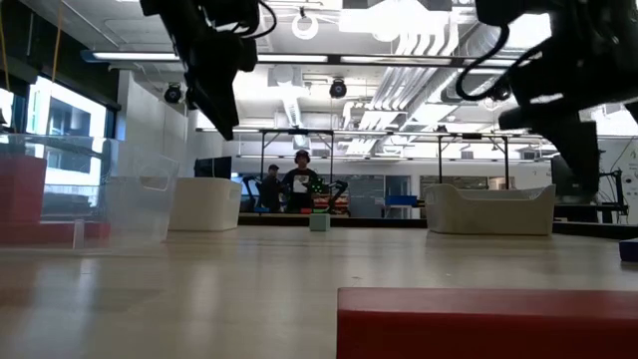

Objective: Sort & place blocks by color
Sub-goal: Put the violet block into the gray bin

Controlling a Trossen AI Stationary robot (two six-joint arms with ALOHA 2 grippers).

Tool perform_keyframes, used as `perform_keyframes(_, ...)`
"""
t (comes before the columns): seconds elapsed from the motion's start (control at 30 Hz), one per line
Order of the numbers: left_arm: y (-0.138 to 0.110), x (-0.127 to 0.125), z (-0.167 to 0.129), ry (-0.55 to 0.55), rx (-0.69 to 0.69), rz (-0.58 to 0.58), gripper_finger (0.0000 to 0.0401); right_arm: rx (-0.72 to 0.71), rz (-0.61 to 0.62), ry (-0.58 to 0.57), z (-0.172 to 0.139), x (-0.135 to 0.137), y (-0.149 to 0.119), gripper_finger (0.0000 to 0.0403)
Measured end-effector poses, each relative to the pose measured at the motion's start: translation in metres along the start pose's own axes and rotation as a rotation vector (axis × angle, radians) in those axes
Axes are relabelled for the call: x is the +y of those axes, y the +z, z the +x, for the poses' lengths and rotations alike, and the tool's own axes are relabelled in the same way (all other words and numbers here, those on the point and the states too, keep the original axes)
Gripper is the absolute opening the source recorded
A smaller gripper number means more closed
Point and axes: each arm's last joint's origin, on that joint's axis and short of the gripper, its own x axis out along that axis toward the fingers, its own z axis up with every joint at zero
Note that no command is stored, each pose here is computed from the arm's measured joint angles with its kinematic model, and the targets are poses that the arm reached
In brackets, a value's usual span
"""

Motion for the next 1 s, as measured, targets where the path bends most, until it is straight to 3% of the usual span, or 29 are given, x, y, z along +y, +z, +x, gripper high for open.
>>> perform_keyframes(0.43, -0.011, -0.054, -0.001, -0.097, 0.019, 0.011, 0.0145, -0.024, -0.031, -0.002, 0.032, 0.009, -0.008, 0.0208)
perform_keyframes(1.0, -0.021, -0.083, -0.004, -0.147, 0.04, -0.012, 0.0145, -0.056, -0.02, 0.001, 0.052, 0.008, -0.013, 0.0196)
